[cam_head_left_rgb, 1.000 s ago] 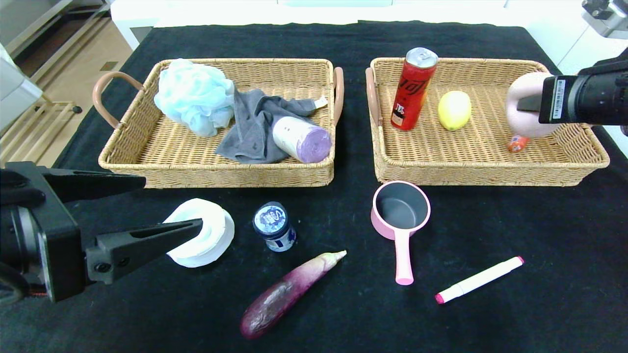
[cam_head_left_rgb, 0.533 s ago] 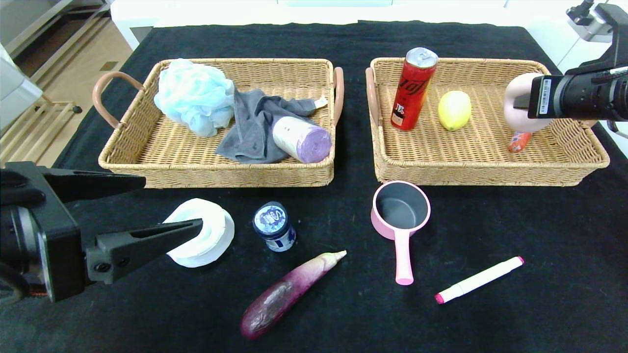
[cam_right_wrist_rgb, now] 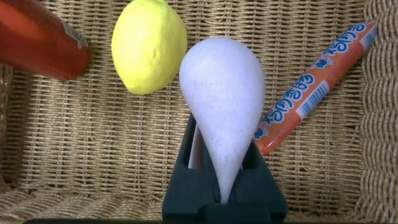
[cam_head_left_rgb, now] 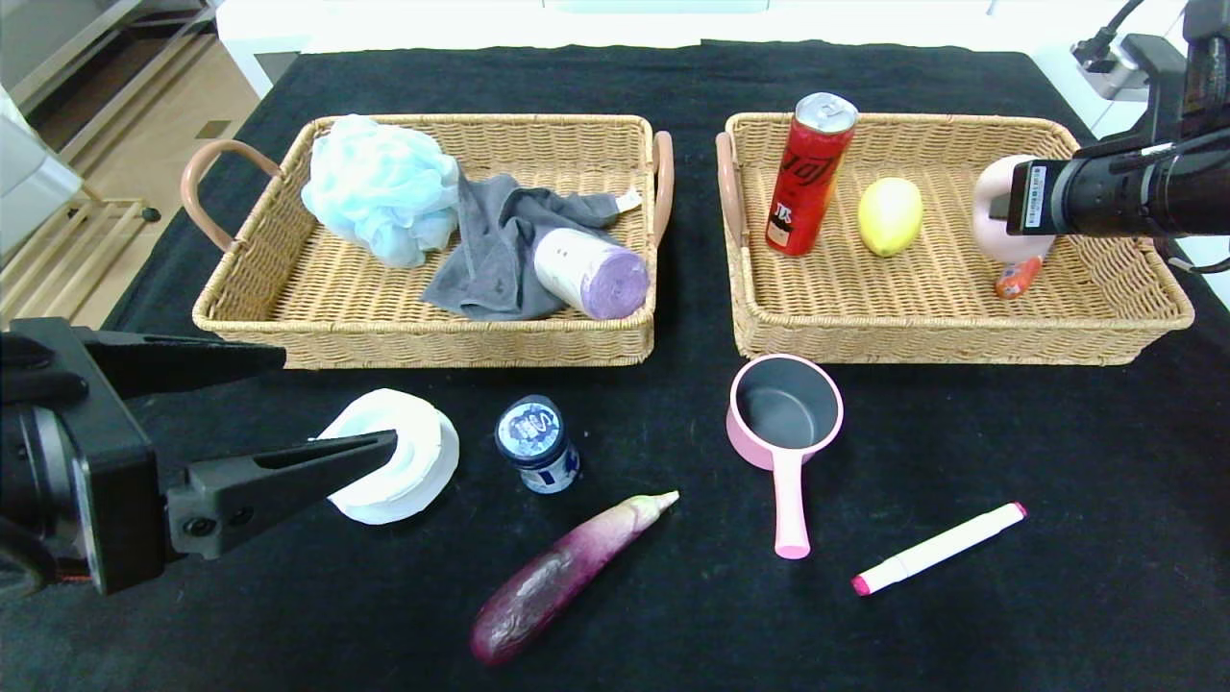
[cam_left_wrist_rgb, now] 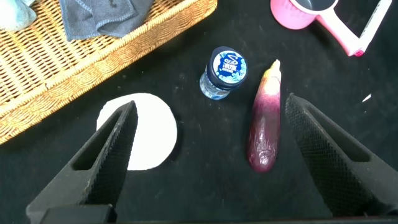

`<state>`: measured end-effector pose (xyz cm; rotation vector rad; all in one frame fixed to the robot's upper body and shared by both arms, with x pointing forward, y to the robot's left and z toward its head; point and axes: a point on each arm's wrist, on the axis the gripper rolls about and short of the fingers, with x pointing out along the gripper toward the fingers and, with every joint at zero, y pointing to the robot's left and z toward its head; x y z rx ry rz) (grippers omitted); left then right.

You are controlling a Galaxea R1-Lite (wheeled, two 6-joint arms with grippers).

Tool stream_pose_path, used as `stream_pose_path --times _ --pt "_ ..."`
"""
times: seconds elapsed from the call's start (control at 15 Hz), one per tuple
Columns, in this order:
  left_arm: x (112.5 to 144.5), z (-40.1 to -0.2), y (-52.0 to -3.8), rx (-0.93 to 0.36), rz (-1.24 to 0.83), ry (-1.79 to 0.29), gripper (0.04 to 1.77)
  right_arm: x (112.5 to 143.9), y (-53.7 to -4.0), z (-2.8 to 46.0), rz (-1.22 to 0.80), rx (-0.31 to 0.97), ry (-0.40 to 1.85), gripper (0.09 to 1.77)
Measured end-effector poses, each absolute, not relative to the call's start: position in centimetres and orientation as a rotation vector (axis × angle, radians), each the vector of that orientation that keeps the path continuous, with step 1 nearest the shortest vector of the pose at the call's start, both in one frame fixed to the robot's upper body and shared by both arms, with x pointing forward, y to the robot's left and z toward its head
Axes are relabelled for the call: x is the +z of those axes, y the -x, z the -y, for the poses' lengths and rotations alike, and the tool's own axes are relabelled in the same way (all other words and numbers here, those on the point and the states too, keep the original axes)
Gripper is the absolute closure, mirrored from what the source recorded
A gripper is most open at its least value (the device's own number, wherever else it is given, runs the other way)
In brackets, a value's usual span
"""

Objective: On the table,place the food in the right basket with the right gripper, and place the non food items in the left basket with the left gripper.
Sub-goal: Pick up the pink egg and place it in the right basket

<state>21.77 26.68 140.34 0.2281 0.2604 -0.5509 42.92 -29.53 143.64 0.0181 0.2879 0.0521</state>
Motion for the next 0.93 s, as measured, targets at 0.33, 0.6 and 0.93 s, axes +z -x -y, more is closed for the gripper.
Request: stream_pose_path --times 0.33,0.6,0.93 --pt "140.36 -26.69 -21.74 -0.551 -0.259 -0.229 0.09 143.56 -43.48 29.51 -0.286 0.051 -0.019 1.69" --pt "140.38 -26.72 -21.69 -0.551 -0.257 -0.228 0.09 143.45 -43.62 29.66 -0.289 0.045 -0.018 1.38" --pt "140.4 -26.72 -21.67 -0.552 -0.256 -0.228 0.09 143.48 -43.63 29.73 -0.287 0.043 -0.021 0.8"
